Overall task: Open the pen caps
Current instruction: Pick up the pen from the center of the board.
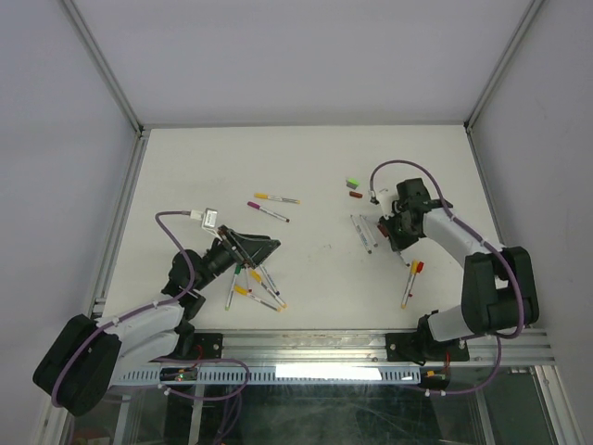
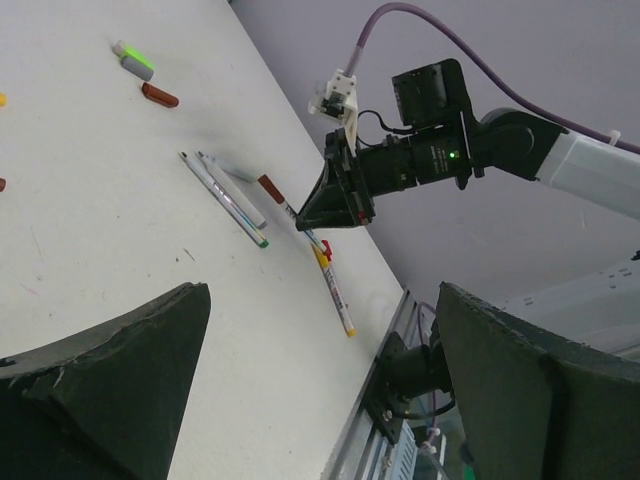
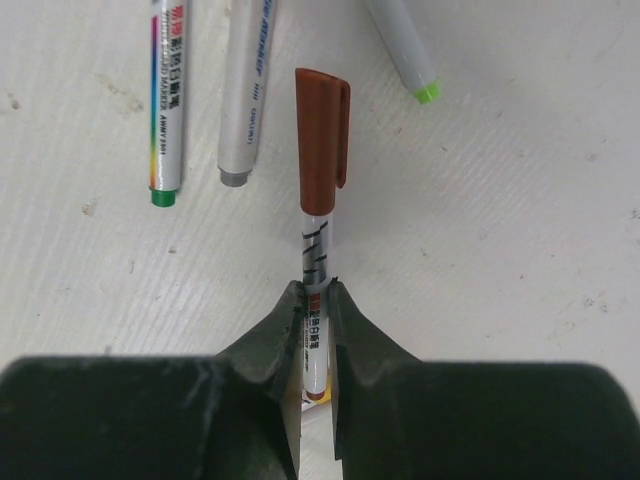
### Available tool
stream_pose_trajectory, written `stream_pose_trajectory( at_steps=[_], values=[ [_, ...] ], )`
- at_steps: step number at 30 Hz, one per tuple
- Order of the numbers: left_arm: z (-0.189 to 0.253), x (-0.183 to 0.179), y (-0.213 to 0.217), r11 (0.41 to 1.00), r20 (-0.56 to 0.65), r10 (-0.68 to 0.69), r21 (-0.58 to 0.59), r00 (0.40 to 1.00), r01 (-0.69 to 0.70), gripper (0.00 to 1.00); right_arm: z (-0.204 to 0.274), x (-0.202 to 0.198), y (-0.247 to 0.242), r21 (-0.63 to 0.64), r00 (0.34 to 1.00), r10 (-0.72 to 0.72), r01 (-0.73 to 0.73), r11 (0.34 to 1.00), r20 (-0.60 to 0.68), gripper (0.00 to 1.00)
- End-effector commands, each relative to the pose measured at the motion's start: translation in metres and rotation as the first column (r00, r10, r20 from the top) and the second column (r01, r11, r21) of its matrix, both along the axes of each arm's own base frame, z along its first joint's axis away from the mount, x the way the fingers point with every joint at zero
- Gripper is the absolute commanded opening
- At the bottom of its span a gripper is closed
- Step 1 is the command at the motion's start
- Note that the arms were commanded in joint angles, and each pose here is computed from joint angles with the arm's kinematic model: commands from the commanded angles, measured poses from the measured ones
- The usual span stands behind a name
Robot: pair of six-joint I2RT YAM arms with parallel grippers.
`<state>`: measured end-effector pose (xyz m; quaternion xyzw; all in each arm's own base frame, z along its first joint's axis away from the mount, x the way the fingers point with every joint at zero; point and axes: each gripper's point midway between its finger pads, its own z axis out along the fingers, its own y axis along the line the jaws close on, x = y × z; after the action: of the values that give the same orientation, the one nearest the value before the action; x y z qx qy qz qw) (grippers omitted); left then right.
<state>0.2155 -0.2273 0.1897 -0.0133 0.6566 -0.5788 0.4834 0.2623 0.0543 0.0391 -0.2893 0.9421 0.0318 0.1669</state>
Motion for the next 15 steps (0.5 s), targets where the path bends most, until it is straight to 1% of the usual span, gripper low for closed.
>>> stream_pose_trajectory(
  at_steps=[1, 5, 9, 11, 15],
  values=[
    [0.009, -0.003, -0.001, 0.998, 0.022, -0.013, -0.062, 1.000, 0.015, 0.99, 0.018, 0.005, 0.015, 0.086, 0.997, 0.039, -0.045, 0.995, 0.066, 0.00],
    [0.002, -0.006, -0.014, 0.997, -0.010, -0.010, -0.070, 1.000, 0.009, 0.99, 0.035, -0.002, 0.049, 0.203, 0.984, 0.143, -0.163, 0.966, 0.106, 0.00],
    [-0.010, -0.006, -0.034, 0.999, -0.055, -0.006, -0.048, 0.998, 0.003, 0.97, 0.043, -0.022, 0.090, 0.293, 0.948, 0.296, -0.318, 0.902, 0.118, 0.00],
    [-0.019, -0.003, -0.042, 0.999, -0.090, 0.007, -0.046, 0.996, -0.011, 0.96, 0.047, -0.031, 0.105, 0.339, 0.931, 0.345, -0.364, 0.867, 0.118, 0.00],
    [-0.024, -0.003, -0.057, 0.995, -0.129, 0.017, -0.095, 0.992, -0.029, 0.91, 0.061, -0.040, 0.128, 0.423, 0.904, 0.402, -0.425, 0.800, 0.148, 0.00]
  ],
)
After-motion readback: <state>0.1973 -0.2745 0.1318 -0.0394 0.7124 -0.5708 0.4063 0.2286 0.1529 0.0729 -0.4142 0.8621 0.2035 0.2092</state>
